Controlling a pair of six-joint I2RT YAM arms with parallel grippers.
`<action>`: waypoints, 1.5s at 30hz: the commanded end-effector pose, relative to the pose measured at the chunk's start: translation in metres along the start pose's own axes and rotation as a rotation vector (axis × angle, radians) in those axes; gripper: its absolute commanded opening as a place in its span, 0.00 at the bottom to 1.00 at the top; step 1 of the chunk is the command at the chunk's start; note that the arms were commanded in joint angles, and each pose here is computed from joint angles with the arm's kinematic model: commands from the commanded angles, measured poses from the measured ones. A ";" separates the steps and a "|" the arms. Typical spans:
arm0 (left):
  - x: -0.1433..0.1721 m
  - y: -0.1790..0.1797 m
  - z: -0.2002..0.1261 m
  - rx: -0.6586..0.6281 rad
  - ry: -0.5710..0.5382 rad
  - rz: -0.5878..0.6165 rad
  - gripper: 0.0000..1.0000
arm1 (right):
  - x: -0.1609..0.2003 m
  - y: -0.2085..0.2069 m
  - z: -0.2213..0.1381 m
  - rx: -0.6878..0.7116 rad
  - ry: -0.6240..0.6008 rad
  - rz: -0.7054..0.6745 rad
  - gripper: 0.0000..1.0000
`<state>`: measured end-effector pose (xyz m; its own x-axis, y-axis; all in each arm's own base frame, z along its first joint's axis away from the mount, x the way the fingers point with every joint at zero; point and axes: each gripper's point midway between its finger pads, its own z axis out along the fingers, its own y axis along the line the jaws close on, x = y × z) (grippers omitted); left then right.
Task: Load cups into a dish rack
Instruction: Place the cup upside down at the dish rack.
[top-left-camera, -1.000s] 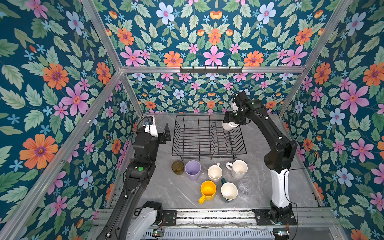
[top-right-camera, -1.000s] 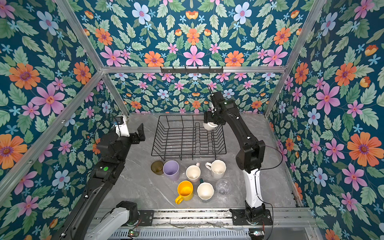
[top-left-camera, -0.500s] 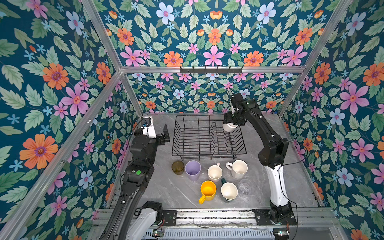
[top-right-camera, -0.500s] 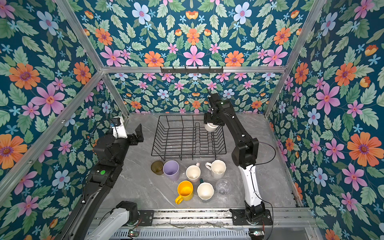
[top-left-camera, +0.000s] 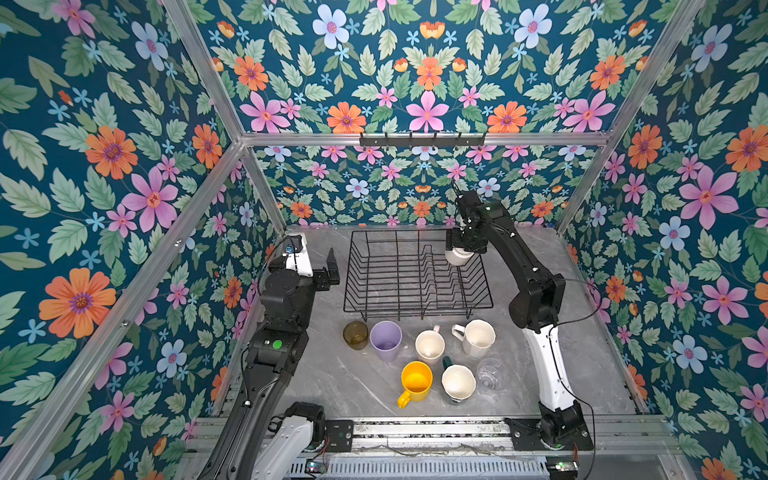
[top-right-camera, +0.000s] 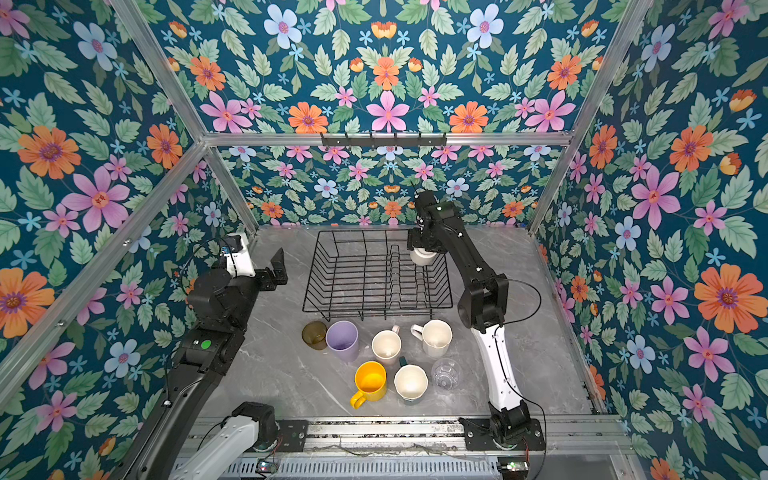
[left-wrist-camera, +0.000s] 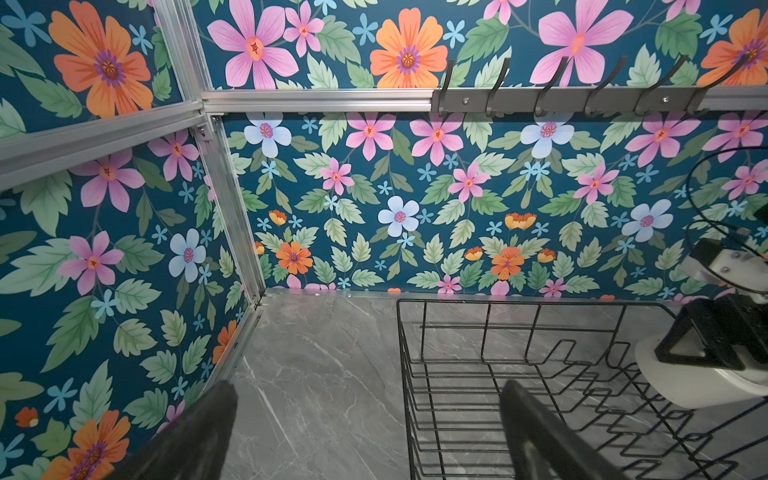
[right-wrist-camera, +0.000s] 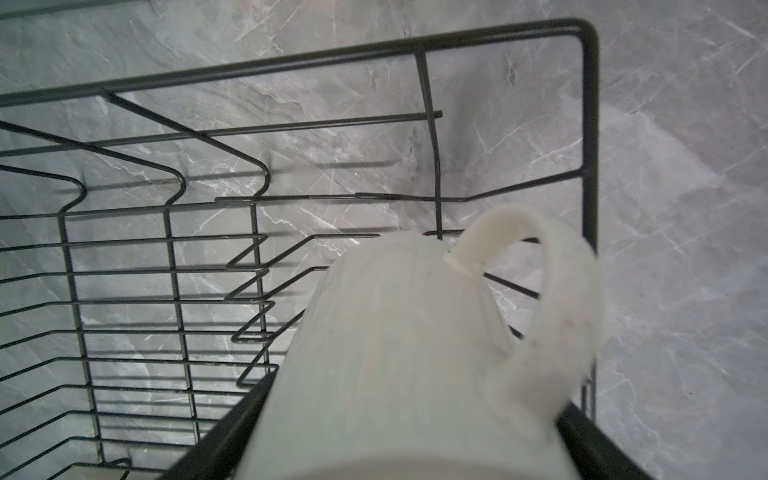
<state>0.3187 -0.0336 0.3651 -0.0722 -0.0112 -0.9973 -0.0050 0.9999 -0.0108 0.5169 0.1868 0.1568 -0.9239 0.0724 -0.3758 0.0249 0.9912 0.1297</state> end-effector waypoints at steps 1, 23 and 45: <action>-0.005 0.001 -0.001 -0.005 -0.015 -0.008 1.00 | -0.005 0.000 0.003 0.006 -0.020 0.009 0.00; -0.001 0.000 0.002 -0.004 -0.002 -0.005 1.00 | 0.011 0.000 0.062 0.013 0.071 0.041 0.00; 0.002 0.002 0.004 -0.018 0.005 0.003 1.00 | -0.007 0.010 0.027 -0.049 -0.004 0.019 0.85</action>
<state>0.3228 -0.0338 0.3582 -0.0958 -0.0056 -0.9954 -0.0094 0.9999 -0.0048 0.5302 0.1980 0.1201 -0.9359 0.0961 -0.3389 0.0397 0.9847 0.1696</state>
